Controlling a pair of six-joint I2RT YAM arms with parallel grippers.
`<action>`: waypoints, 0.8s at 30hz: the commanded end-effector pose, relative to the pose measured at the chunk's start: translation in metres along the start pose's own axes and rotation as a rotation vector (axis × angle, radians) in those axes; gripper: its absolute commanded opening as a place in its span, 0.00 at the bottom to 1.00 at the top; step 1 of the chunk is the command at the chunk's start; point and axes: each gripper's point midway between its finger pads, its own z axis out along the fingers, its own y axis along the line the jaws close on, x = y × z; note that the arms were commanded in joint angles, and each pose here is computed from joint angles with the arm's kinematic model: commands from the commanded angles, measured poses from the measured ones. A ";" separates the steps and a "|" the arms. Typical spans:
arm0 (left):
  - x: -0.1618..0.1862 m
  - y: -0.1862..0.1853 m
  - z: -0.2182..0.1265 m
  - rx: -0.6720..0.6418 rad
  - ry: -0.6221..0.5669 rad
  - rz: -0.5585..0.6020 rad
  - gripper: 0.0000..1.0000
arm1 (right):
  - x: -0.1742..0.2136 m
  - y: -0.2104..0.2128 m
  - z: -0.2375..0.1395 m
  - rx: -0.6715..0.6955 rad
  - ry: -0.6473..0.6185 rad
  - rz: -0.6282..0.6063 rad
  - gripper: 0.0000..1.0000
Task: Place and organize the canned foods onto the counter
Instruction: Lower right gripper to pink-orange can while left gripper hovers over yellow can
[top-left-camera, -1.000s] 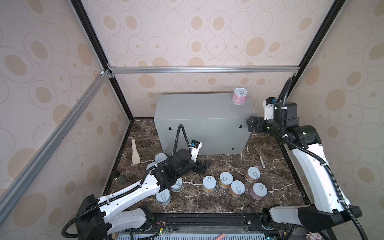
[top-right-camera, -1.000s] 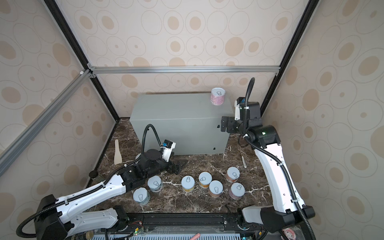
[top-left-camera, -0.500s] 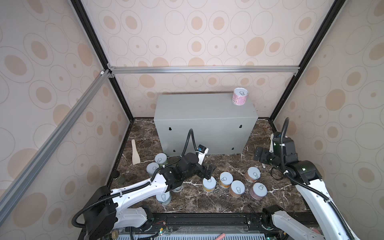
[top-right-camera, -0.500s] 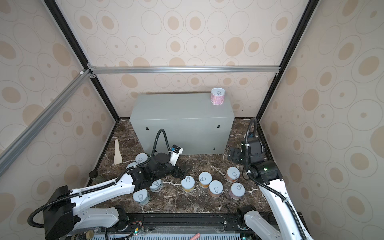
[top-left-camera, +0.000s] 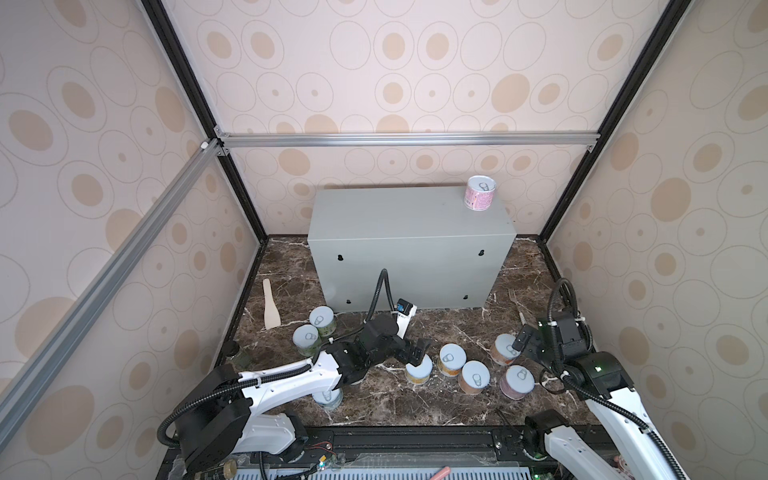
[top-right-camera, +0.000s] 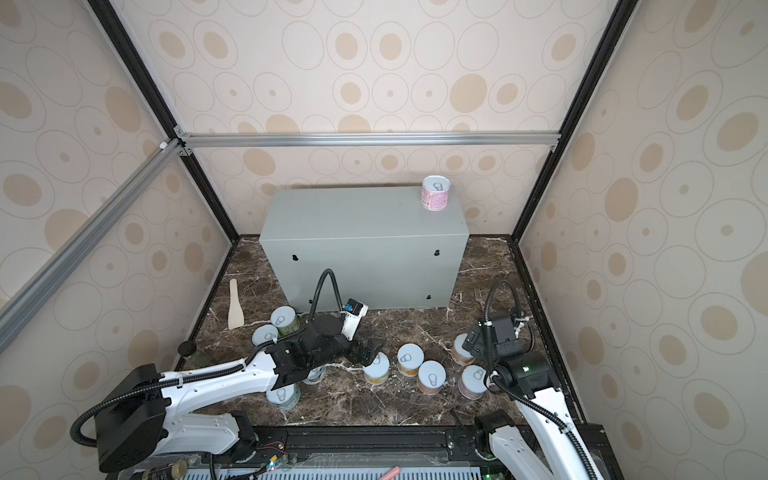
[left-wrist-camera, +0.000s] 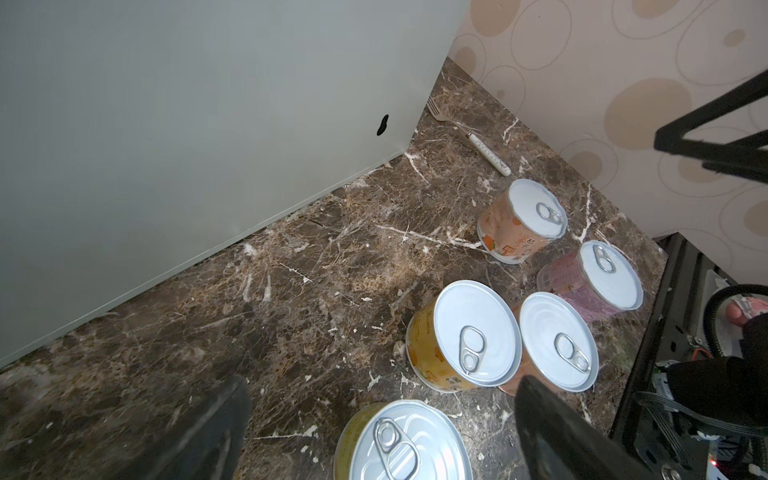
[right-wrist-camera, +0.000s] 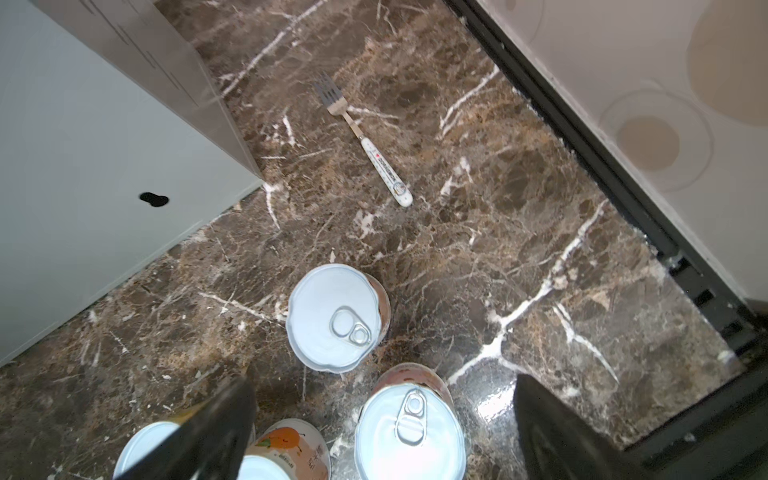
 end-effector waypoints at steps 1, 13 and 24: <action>-0.004 -0.009 0.001 0.043 -0.031 -0.010 0.99 | 0.027 -0.015 0.010 0.042 0.071 0.068 0.99; 0.013 -0.003 -0.003 0.037 -0.002 0.005 0.99 | 0.056 -0.008 0.028 0.008 0.168 0.039 0.99; 0.024 0.002 -0.008 0.020 0.020 0.014 0.99 | 0.064 -0.001 0.038 0.021 0.213 -0.025 0.99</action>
